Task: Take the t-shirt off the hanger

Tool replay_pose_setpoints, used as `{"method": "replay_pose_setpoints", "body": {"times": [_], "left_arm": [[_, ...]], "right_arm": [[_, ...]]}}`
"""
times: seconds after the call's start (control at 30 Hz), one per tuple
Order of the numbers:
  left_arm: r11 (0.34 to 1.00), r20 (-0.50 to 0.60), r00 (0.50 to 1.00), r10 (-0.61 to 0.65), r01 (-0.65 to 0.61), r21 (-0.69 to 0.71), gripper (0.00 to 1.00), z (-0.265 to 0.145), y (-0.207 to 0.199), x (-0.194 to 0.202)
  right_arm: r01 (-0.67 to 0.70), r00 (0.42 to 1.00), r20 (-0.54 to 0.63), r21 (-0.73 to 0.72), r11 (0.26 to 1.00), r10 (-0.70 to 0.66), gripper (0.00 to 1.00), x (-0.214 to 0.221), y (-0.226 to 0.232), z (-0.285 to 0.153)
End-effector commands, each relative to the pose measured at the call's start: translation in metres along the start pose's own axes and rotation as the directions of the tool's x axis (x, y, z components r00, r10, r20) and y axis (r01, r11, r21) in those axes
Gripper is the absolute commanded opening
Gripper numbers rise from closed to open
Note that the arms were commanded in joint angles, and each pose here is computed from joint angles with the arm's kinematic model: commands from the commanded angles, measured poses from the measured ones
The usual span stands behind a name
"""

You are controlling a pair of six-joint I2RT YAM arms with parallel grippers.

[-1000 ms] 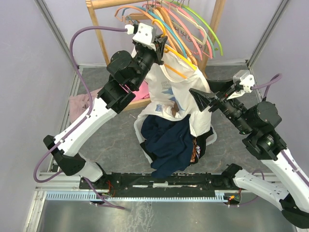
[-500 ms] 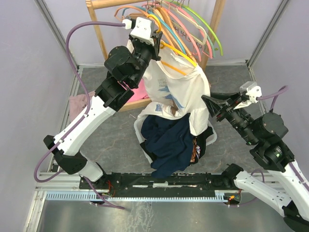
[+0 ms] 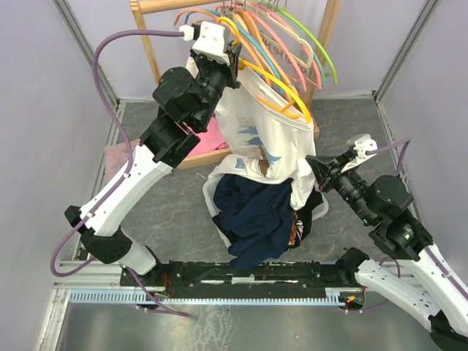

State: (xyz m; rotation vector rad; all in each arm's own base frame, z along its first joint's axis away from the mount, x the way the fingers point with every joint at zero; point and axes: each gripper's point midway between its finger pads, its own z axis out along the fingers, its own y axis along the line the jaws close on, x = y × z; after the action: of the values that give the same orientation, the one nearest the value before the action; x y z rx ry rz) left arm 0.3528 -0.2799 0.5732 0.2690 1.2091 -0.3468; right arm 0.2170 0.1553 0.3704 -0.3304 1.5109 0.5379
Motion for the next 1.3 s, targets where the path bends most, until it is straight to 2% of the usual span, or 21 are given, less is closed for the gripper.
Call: {"method": "replay_pose_setpoints", "body": {"times": [0.0,0.23,0.5,0.57,0.67,0.73,0.77,1.27], "left_arm": [[0.995,0.127,0.990,-0.058,0.067,-0.070,0.03,-0.004,0.018,-0.052],[0.993,0.141,0.987,-0.080,0.091,-0.075,0.03,-0.005,0.020,-0.059],[0.996,0.126,0.989,-0.079,0.085,-0.040,0.03,-0.005,0.013,-0.052],[0.996,0.121,0.990,-0.078,0.083,-0.030,0.03,-0.008,0.012,-0.051],[0.997,0.118,0.990,-0.075,0.078,-0.015,0.03,-0.012,0.011,-0.049],[0.997,0.110,0.991,-0.073,0.074,-0.004,0.03,-0.015,0.010,-0.045],[0.997,0.106,0.992,-0.071,0.071,-0.003,0.03,-0.016,0.010,-0.044],[0.996,0.033,0.998,-0.044,0.041,0.076,0.03,-0.034,-0.002,-0.007]], "right_arm": [[-0.023,0.998,-0.055,0.051,0.998,0.026,0.02,0.027,-0.009,-0.002],[-0.054,0.994,-0.095,0.060,0.997,0.059,0.01,0.054,-0.010,0.001],[-0.037,0.995,-0.094,0.061,0.997,0.042,0.02,0.049,-0.010,0.005],[-0.029,0.995,-0.088,0.076,0.997,0.035,0.10,0.044,-0.013,0.004],[-0.007,0.997,-0.073,0.139,0.990,0.018,0.39,0.030,-0.024,0.002],[0.018,0.997,-0.072,0.182,0.983,-0.005,0.52,0.022,-0.032,0.002],[0.027,0.998,-0.067,0.200,0.980,-0.014,0.55,0.017,-0.035,0.002],[0.079,0.989,0.108,0.219,0.973,-0.104,0.55,-0.089,-0.032,0.006]]}}
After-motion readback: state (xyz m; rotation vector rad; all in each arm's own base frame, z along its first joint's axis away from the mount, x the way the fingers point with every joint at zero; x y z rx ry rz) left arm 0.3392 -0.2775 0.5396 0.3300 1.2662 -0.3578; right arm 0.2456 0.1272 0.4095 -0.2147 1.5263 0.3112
